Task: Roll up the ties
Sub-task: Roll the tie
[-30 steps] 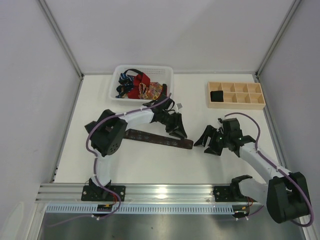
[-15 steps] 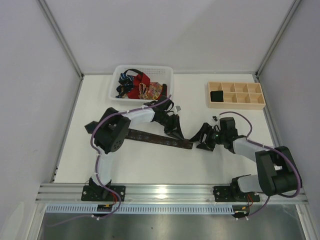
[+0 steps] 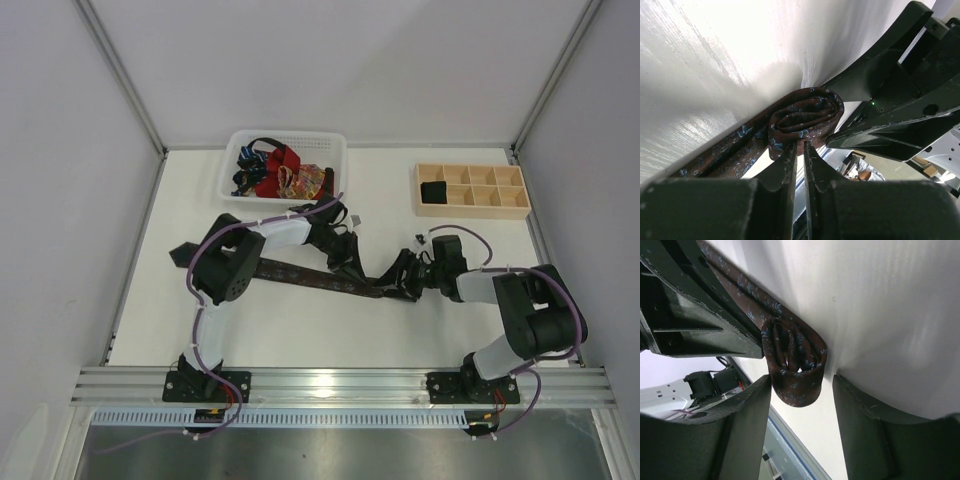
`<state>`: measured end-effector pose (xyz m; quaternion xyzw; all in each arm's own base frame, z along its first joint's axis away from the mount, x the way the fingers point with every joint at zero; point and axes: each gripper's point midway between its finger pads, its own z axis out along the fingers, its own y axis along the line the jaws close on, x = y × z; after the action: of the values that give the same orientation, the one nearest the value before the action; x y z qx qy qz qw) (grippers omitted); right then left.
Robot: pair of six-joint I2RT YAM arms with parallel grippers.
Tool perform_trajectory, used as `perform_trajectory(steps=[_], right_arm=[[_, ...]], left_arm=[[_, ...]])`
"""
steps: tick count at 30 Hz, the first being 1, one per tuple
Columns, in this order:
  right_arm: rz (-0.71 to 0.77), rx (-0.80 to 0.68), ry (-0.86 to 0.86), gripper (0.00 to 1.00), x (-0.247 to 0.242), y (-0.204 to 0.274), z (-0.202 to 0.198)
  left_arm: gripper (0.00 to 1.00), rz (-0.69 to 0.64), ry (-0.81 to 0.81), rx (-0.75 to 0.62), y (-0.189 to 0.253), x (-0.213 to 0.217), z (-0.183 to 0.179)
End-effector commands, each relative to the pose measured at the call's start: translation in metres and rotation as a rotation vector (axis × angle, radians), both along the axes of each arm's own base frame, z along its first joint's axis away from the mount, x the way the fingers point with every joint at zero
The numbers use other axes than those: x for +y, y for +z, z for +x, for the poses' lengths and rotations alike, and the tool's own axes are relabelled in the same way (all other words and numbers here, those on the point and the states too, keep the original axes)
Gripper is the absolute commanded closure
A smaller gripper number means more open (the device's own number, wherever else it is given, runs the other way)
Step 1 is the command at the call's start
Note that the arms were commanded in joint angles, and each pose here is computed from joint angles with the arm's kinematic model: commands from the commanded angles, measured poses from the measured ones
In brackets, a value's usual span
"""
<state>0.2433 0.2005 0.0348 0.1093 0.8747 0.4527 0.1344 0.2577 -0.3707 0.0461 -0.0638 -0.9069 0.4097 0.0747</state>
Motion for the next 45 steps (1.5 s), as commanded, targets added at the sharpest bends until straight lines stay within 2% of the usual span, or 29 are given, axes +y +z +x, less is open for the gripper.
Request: perform_trajectory(steps=[1,9,25,32,39,41,42,45], right_arm=[[0.021,-0.016,0.03,0.43,0.01,0.0,0.004],[0.044,-0.001,0.016,0.49,0.024,0.002,0.007],[0.007,0.021,-0.022,0.41,0.019,-0.002,0.01],[-0.007,0.023,-0.033,0.44,0.018,-0.003,0.011],[-0.032,0.051,-0.011,0.6,0.019,-0.001,0.01],[-0.089,0.06,0.012,0.65,0.017,0.001,0.011],[-0.105,0.051,0.014,0.71,0.016,0.006,0.013],[-0.176,0.055,0.016,0.75,0.007,0.014,0.013]], left_arm=[[0.85,-0.029,-0.011,-0.021,0.004,0.0,0.007],[0.85,-0.02,-0.017,-0.016,0.0,0.005,0.005],[0.85,-0.014,-0.024,-0.016,-0.002,0.01,0.001],[0.85,-0.018,-0.025,-0.006,-0.004,0.01,-0.002],[0.85,-0.014,-0.027,-0.004,-0.005,0.008,-0.004],[0.85,-0.021,-0.028,0.0,-0.004,0.004,-0.004],[0.85,-0.025,-0.036,0.001,-0.004,0.0,-0.006],[0.84,-0.033,-0.046,0.001,-0.004,-0.01,-0.008]])
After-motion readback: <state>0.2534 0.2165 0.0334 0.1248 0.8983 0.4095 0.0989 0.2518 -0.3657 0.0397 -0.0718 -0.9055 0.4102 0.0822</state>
